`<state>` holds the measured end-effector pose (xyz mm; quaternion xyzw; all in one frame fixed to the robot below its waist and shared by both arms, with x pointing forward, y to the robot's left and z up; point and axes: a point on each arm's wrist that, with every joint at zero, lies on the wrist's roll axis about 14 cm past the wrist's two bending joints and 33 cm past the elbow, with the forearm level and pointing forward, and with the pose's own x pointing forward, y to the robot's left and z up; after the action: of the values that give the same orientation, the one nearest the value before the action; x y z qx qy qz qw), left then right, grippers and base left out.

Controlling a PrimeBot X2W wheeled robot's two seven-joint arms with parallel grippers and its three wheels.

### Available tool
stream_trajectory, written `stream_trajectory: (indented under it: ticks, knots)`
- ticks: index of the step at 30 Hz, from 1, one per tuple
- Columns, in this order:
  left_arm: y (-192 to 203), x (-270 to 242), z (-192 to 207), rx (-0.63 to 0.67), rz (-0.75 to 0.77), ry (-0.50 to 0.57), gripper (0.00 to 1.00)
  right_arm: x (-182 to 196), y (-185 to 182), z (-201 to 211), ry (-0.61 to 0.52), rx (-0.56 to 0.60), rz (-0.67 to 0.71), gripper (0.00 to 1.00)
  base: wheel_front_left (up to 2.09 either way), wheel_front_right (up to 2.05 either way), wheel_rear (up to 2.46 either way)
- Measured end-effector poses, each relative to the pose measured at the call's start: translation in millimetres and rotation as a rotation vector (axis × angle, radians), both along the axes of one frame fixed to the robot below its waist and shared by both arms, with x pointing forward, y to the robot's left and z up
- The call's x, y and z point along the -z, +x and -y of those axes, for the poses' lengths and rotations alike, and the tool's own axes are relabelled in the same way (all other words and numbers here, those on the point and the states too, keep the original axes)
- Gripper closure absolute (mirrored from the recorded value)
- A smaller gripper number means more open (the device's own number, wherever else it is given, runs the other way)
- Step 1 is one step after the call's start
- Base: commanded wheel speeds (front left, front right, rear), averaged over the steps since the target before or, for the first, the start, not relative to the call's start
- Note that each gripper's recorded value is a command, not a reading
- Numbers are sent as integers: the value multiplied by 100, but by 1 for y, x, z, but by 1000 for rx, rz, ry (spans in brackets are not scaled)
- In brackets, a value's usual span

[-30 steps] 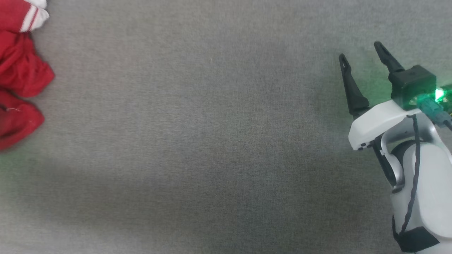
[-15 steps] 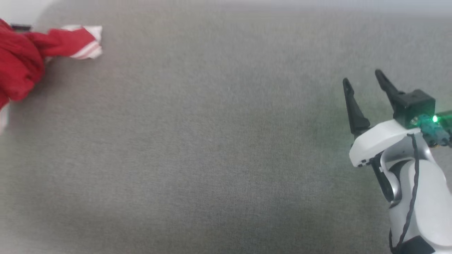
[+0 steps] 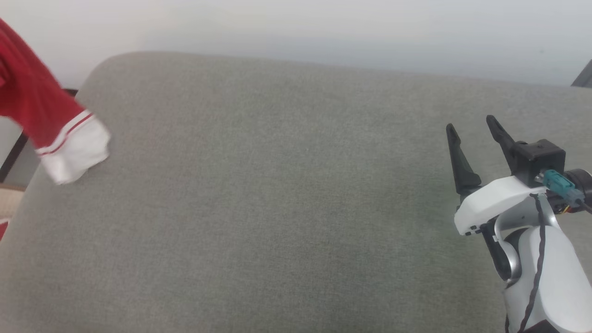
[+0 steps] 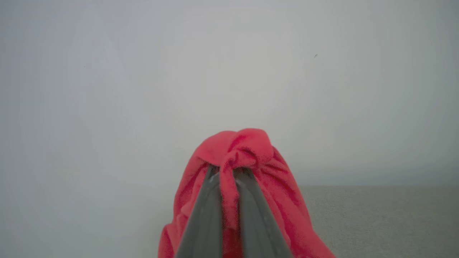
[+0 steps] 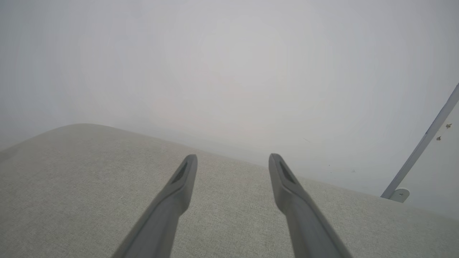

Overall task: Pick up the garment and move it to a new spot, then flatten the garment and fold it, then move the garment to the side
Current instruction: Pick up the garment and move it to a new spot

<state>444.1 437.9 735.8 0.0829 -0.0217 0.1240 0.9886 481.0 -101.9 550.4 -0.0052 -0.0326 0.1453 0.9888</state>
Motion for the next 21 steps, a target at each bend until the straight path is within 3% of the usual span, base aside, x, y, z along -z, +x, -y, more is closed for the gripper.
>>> stream_trajectory:
  ticks: [11,21]
  knots:
    - [15,-42,84,197,60,53,100,-22,-15,50,3,123,57,0,0,0,0]
    - [45,-48,218,513,89,24,100,-32,-38,123,-20,311,82,0,0,0,0]
